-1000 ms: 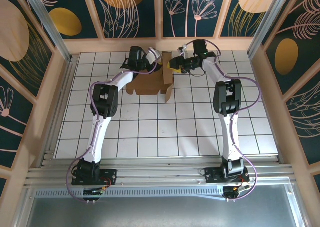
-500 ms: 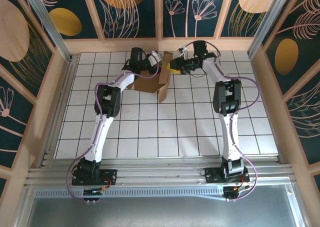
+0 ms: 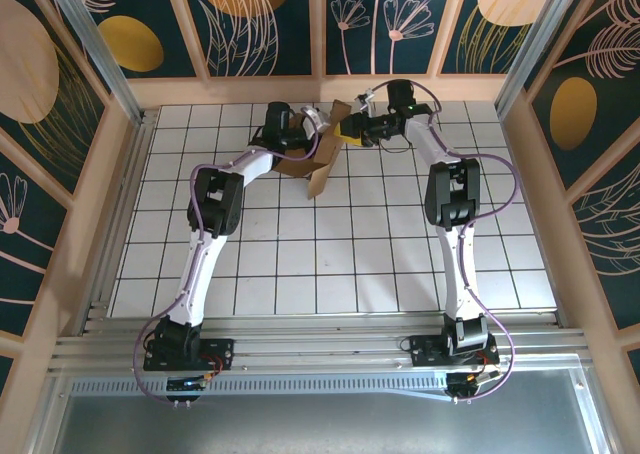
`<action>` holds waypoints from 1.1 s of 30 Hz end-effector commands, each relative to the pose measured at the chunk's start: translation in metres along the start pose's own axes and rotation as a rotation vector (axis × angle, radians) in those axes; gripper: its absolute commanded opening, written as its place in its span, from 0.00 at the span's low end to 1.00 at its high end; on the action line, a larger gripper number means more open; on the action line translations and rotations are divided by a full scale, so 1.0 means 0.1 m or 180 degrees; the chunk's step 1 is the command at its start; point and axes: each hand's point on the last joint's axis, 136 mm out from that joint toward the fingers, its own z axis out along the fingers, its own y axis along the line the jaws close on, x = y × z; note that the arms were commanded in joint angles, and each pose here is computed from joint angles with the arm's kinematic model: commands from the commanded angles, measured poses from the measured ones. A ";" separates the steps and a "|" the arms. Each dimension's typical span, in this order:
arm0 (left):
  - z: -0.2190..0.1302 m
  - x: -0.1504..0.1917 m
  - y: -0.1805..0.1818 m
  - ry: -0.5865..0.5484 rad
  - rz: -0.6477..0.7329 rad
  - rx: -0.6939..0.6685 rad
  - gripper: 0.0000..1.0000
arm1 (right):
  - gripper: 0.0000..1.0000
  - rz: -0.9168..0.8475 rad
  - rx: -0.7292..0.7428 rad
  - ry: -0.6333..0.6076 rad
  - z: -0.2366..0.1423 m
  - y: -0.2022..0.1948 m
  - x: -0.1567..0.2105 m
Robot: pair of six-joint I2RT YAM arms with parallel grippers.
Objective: Fold the paper box
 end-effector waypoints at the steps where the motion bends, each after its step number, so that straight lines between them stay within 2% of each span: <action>1: -0.05 -0.67 -0.30 -0.0378 0.0068 0.0272 0.38 | 0.59 -0.0016 0.0096 -0.0001 0.05 -0.19 0.00; 6: -0.22 -0.91 -0.42 -0.0654 -0.0522 0.0150 0.36 | 0.56 -0.0078 0.0042 0.0031 0.06 -0.09 0.00; 9: -0.33 -1.01 -0.69 -0.0821 -0.0648 0.0037 0.33 | 0.56 -0.0120 0.0059 0.0094 0.07 -0.04 0.04; 13: -0.40 -1.12 -0.92 -0.0944 -0.0920 -0.0209 0.35 | 0.58 -0.0159 0.0135 0.0116 0.09 0.00 0.04; 20: -0.16 -1.10 -1.22 -0.1024 -0.1330 -0.0547 0.39 | 0.62 -0.0281 0.0424 0.0172 0.06 0.10 0.04; 25: 0.03 -1.19 -1.49 -0.1098 -0.1246 -0.0650 0.48 | 0.66 -0.0337 0.0966 0.0301 -0.10 -0.07 0.15; 28: -0.08 -1.23 -1.49 -0.1170 -0.1217 -0.0795 0.52 | 0.65 -0.0349 0.0960 0.0367 -0.11 -0.01 0.21; 33: -0.36 -1.24 -1.55 -0.1001 -0.0984 -0.1046 0.68 | 0.65 -0.0498 0.0962 0.0343 -0.07 0.14 0.19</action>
